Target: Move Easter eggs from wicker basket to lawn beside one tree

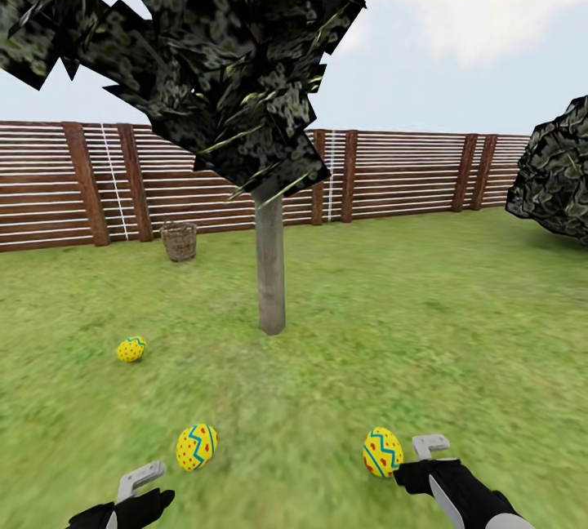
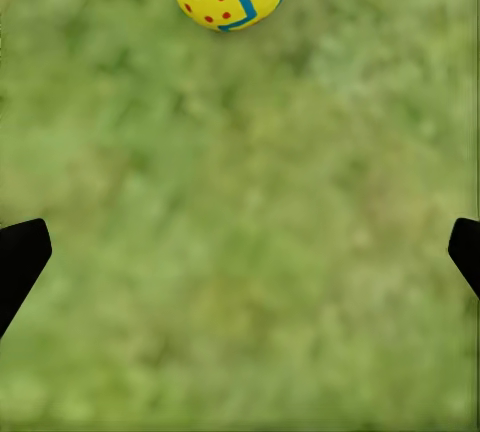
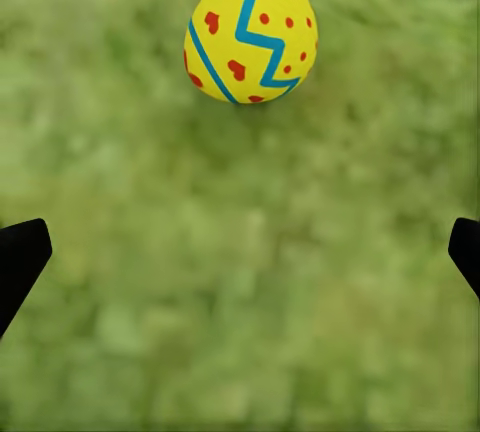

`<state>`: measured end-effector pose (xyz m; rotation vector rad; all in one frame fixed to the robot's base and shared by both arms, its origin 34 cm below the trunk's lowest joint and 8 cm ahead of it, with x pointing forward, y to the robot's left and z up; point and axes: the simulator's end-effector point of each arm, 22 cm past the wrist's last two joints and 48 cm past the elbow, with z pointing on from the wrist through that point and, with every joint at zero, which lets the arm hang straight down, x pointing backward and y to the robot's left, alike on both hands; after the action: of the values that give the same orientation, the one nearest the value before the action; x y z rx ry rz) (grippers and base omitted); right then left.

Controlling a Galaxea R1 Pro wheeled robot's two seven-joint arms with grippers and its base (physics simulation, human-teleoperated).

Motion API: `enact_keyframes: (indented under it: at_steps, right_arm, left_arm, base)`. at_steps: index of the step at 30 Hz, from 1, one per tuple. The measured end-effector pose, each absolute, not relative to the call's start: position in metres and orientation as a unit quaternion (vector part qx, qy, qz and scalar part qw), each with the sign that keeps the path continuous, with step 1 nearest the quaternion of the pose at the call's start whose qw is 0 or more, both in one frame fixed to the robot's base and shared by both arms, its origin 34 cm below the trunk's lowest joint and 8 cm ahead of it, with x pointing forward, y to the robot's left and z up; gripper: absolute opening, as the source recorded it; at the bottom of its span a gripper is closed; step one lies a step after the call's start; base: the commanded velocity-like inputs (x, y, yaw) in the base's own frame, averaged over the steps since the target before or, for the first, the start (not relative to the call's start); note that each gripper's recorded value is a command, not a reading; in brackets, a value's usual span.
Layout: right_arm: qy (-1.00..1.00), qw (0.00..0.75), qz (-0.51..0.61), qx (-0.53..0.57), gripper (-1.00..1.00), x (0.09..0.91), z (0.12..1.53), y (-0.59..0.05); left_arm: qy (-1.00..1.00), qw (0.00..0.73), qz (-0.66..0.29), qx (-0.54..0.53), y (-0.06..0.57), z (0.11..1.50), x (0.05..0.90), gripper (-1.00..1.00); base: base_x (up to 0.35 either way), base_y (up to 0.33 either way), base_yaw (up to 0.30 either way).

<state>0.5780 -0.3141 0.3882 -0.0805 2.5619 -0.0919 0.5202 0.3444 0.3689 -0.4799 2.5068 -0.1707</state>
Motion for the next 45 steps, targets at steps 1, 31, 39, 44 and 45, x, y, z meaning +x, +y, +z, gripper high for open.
enact_keyframes:
  at_steps: [1,31,39,44,45]
  right_arm:
    - [0.958,0.284,-0.034,-0.03,1.0,0.578,0.39,-0.314]
    - [0.977,0.207,-0.041,-0.013,1.0,0.528,0.406,-0.341]
    - [0.969,0.239,-0.053,-0.013,1.0,0.504,0.403,-0.358]
    - [0.972,0.228,-0.056,-0.012,1.0,0.493,0.407,-0.362]
    - [0.972,0.226,-0.056,-0.011,1.0,0.491,0.408,-0.362]
  left_arm:
    - [0.939,0.288,-0.064,-0.18,0.344,0.371,0.521,1.0]
    - [0.965,0.159,-0.1,-0.184,0.301,0.365,0.446,1.0]
    - [0.963,0.177,-0.083,-0.185,0.327,0.384,0.452,1.0]
    - [0.966,0.16,-0.091,-0.183,0.316,0.387,0.442,1.0]
    - [0.966,0.159,-0.092,-0.182,0.315,0.389,0.442,1.0]
  base:
    - [0.0,0.0,0.0]
    - [0.0,0.0,0.0]
    - [0.0,0.0,0.0]
    - [0.0,0.0,0.0]
    - [0.0,0.0,0.0]
